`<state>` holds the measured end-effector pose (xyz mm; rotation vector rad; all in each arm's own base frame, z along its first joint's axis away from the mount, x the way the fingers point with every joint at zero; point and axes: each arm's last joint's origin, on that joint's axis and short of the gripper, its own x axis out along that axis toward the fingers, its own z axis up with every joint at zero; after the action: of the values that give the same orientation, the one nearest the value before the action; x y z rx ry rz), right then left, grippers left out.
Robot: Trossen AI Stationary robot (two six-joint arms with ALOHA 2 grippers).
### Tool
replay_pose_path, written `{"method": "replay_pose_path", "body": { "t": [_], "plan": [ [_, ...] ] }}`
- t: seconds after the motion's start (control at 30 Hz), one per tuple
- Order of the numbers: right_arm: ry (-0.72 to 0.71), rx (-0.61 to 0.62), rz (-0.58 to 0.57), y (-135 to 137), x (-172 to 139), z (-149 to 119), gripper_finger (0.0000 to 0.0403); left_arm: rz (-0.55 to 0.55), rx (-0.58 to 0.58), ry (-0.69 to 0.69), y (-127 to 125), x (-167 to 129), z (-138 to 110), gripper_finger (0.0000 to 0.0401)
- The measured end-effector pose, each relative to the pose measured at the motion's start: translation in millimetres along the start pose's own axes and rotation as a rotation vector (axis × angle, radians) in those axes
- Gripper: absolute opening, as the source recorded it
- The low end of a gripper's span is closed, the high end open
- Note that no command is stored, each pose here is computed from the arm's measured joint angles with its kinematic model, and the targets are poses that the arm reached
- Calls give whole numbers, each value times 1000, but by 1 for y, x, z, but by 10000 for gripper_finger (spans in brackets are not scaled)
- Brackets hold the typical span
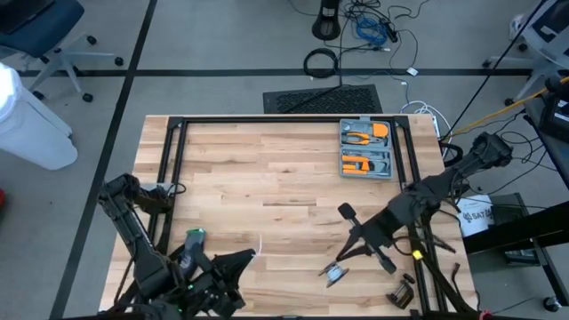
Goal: Coil cords
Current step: Uncoil the white wire from the spool
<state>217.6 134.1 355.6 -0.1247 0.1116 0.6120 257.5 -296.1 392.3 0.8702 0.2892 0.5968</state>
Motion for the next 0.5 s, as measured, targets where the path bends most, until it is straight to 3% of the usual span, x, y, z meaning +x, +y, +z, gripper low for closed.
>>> {"method": "replay_pose_path", "body": {
  "t": [0.2, 0.5],
  "plan": [
    [-113, -70, -16, -2, -4, 21, 0, 1, -49, 9, -5, 8, -6, 2],
    [-344, -215, -78, -4, -10, 47, 0, -146, -181, -8, -15, 26, -19, 2]
  ]
}}
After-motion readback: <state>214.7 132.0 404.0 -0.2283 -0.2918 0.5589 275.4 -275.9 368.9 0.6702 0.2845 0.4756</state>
